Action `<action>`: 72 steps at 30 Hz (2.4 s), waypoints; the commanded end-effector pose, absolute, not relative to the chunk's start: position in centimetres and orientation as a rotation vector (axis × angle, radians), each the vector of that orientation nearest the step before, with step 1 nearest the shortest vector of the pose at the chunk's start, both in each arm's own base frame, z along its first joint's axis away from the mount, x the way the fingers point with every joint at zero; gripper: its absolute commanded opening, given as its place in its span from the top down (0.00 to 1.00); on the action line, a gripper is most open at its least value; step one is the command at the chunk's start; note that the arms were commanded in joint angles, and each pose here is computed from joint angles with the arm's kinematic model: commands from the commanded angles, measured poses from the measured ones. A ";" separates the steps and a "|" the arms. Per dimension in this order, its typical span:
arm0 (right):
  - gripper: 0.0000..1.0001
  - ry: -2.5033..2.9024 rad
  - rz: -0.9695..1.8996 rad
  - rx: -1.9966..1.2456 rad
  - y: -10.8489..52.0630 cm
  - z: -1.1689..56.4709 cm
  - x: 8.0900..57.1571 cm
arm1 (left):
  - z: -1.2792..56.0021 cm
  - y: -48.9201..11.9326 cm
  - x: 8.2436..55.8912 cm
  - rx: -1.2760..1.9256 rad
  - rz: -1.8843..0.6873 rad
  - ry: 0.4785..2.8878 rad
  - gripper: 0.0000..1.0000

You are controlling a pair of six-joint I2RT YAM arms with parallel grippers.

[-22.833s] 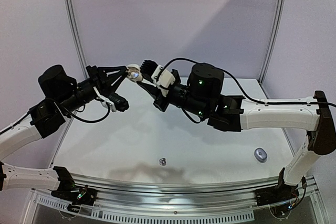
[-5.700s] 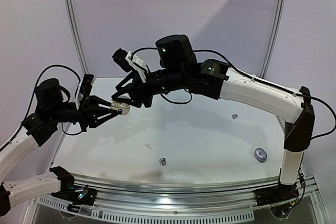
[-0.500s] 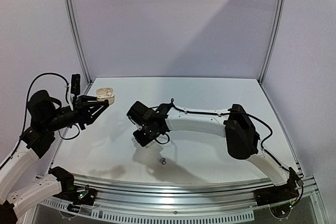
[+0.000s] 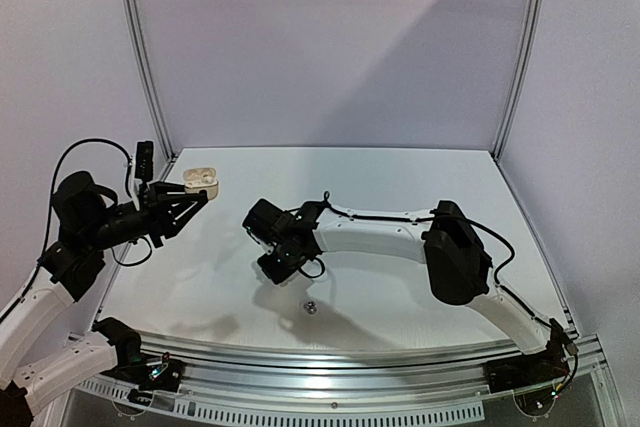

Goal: Insert the wireless bluetooth earbuds into the charging case
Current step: Pick up the left earbud from the center of the board.

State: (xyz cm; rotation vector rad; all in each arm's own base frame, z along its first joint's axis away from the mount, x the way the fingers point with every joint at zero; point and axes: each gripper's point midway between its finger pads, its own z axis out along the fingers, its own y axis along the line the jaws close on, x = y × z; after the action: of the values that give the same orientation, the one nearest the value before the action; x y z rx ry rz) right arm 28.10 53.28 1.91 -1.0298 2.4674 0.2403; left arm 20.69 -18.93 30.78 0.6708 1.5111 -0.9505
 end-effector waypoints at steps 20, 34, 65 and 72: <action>0.76 2.550 0.170 -1.159 50.9 0.3 25.3 | 30.5 -19.0 20.8 0.679 -0.956 1.514 1.00; 0.83 2.564 0.188 -1.169 50.5 0.4 24.7 | 30.3 -19.0 20.8 0.679 -0.959 1.519 1.00; 1.00 1.567 0.901 -0.428 52.1 44.3 28.6 | 32.9 -17.3 24.7 0.477 -0.726 1.290 1.00; 1.00 1.334 0.997 -0.513 56.4 47.8 24.8 | 33.4 -16.5 25.7 0.402 -0.533 1.248 1.00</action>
State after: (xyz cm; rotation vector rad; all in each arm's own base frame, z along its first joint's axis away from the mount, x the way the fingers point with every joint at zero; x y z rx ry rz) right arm 26.01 52.51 50.07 -0.4216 1.4139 1.0029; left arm 24.73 -18.21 31.54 0.4965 1.3361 -0.6961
